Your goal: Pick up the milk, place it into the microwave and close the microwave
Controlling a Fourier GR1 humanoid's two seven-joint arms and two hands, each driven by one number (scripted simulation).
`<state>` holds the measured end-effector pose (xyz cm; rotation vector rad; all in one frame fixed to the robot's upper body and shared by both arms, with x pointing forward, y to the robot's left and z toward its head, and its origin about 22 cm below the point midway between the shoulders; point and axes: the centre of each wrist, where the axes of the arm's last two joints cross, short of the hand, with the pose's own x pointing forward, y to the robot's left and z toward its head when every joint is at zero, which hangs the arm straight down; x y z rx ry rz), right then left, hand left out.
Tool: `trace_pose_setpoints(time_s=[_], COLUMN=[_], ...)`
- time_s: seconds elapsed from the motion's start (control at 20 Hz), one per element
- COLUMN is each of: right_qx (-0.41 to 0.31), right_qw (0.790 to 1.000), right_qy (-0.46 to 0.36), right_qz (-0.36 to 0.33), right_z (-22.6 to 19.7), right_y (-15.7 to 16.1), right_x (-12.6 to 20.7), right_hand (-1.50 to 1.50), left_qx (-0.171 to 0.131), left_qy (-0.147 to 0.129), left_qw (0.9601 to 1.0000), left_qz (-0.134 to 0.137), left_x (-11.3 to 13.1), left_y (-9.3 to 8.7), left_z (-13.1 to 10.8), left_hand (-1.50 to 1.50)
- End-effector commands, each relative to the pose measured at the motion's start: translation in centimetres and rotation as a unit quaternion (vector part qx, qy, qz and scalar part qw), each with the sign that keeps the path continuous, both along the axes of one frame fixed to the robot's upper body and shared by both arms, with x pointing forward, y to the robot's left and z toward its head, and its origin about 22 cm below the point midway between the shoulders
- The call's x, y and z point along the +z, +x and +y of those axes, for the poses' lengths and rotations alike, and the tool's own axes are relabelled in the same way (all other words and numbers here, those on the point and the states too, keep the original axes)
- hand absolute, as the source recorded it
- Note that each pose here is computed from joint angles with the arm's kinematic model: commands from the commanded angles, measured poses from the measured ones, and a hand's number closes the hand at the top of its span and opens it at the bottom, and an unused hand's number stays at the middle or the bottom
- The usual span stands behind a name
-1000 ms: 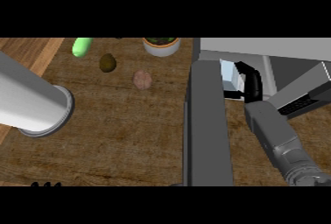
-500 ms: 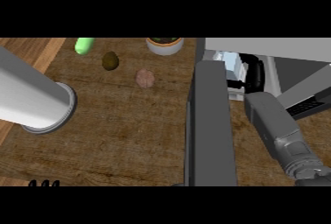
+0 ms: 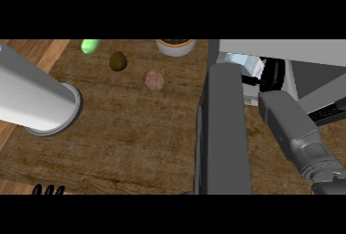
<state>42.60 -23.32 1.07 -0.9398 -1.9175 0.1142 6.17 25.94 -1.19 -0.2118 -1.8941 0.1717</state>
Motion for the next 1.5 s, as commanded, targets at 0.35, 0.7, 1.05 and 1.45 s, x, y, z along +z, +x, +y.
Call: trace_pose_setpoints(time_s=[0.35, 0.7, 1.05, 1.45], right_qx=[-0.219, -0.062, 0.019, 0.084], right_qw=[0.961, 0.979, 0.982, 0.985], right_qy=[-0.131, -0.163, -0.149, -0.080], right_qz=[0.104, 0.108, 0.117, 0.129], right_z=[-5.6, -0.9, 2.6, 4.8], right_y=[-3.6, -1.7, -1.3, -1.0], right_x=[-4.3, -2.9, -2.8, -2.2], right_hand=[-1.50, -1.50, -1.50, -1.50], left_qx=[-0.014, -0.014, -0.015, -0.019], left_qy=[0.011, 0.015, 0.010, 0.014], left_qw=[0.9998, 0.9997, 0.9998, 0.9997], left_qz=[-0.009, -0.009, -0.004, -0.009], left_x=[0.3, 0.0, -0.3, -0.6], left_y=[0.9, 2.0, 1.8, 2.0], left_z=[0.2, 0.4, 0.3, -0.1], left_hand=[-1.50, -1.50, -1.50, -1.50])
